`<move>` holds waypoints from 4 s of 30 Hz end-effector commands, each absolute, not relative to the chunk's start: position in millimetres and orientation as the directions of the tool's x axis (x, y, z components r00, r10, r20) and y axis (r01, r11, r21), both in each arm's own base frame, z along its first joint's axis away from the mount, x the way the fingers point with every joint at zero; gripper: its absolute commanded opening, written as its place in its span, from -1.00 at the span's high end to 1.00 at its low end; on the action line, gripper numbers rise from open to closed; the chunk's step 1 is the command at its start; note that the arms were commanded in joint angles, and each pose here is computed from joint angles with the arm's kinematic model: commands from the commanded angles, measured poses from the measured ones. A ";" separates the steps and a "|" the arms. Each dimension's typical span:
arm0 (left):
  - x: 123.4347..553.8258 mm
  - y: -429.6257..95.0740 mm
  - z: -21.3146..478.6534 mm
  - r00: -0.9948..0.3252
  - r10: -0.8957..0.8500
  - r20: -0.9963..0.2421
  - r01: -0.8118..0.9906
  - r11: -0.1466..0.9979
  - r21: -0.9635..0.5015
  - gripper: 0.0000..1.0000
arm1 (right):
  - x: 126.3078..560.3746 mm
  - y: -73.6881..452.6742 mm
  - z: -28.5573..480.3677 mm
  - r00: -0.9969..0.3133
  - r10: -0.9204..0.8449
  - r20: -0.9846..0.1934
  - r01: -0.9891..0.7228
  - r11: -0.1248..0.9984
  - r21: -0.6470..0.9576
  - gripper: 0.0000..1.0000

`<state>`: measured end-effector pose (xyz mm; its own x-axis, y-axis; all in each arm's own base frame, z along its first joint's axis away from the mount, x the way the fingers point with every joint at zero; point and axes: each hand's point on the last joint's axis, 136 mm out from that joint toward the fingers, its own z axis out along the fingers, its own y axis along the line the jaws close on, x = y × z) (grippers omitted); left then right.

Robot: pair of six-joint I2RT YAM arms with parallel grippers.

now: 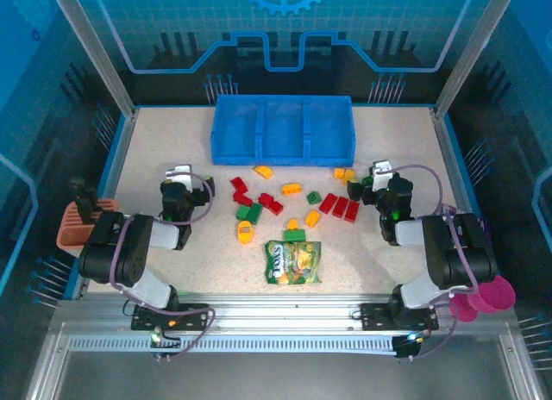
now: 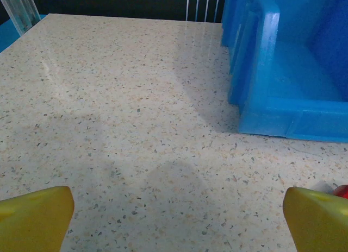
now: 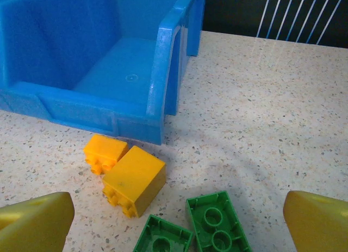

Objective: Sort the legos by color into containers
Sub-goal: Pick up the lego from the middle-right of the table.

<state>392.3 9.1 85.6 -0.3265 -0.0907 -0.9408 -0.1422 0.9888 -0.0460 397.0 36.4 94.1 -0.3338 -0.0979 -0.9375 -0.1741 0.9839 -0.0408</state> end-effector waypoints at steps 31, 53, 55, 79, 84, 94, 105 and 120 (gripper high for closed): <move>396.0 10.8 97.3 -0.293 -0.086 -0.952 -0.140 0.989 -0.046 -0.99 | 398.9 36.3 98.5 -0.321 -0.094 -0.943 -0.172 0.984 -0.040 -1.00; 395.4 -10.2 103.8 -0.297 -0.045 -0.954 -0.005 0.999 -0.045 -0.99 | 406.1 14.1 124.6 -0.408 -0.033 -0.913 -0.062 0.998 -0.008 -1.00; 392.2 0.0 117.3 -0.311 -0.051 -0.949 -0.077 0.997 -0.029 -0.99 | 408.8 10.0 146.4 -0.448 -0.015 -0.894 -0.032 0.999 -0.001 -1.00; 405.1 -33.1 208.3 -0.698 -0.093 -0.710 -0.012 0.993 -0.119 -0.98 | 413.6 5.6 80.5 -0.925 0.159 -0.345 0.129 0.986 0.107 -0.95; 404.3 -33.6 204.5 -0.712 -0.079 -0.698 -0.010 0.995 -0.102 -0.99 | 417.0 0.6 57.7 -0.944 0.163 -0.288 0.143 0.986 0.091 -0.86; 402.6 -37.4 218.6 -0.697 -0.050 -0.715 0.010 0.997 -0.080 -0.99 | 423.0 -1.8 40.7 -0.951 0.159 -0.266 0.139 0.986 0.092 -0.69; 399.9 -36.7 223.4 -0.693 -0.032 -0.720 0.014 0.998 -0.058 -0.99 | 408.9 -7.9 15.8 -0.981 0.110 -0.161 0.113 0.994 -0.011 -0.39; 401.4 -39.6 229.6 -0.678 -0.014 -0.735 0.028 0.999 -0.045 -0.99 | 390.3 -6.2 10.5 -0.986 0.105 -0.127 0.106 0.994 -0.003 0.41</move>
